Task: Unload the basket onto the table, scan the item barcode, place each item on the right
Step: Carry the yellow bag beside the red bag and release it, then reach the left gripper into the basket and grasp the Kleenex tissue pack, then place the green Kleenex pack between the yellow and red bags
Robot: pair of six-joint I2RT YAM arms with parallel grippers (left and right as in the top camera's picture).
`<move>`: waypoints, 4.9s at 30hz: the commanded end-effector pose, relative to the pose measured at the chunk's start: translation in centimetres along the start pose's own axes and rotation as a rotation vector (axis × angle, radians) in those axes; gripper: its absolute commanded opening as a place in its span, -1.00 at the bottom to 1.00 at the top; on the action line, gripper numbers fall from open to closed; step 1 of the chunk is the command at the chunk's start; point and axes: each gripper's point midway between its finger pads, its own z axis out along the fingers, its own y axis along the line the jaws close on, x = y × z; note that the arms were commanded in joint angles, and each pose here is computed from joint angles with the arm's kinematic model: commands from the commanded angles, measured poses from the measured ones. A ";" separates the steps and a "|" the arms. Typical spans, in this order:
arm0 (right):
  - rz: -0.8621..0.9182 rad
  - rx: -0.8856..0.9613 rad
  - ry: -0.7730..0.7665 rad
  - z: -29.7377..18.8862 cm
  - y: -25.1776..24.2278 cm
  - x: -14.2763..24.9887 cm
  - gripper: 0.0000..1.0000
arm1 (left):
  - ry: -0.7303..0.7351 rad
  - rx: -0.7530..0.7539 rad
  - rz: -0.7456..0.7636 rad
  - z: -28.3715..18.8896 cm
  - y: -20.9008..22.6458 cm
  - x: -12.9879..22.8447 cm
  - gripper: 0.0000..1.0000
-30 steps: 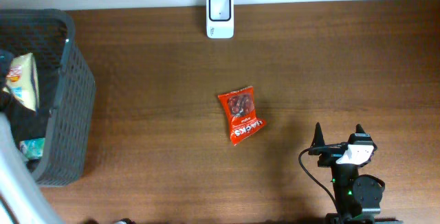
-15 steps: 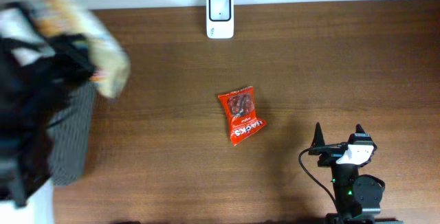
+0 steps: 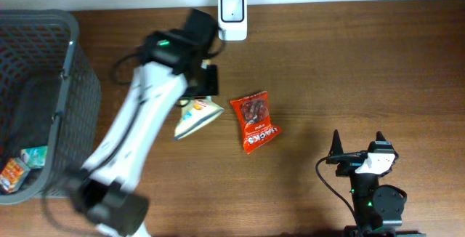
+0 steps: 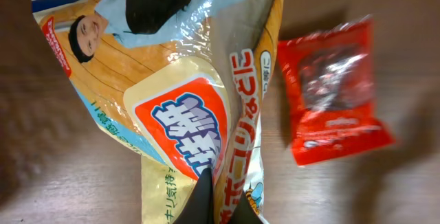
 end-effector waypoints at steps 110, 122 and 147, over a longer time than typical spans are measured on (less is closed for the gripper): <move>0.005 0.012 0.003 0.0 -0.2 0.3 0.97 | -0.196 -0.407 -1.313 4.5 44.0 7.8 -1.00; 0.005 0.012 0.003 0.0 -0.2 0.3 0.97 | -0.907 0.421 -0.784 -22.1 24.9 -2.7 -1.00; 0.005 0.012 0.003 0.0 -0.2 0.3 0.97 | -0.342 0.046 0.157 8.8 -7.9 -5.3 -1.00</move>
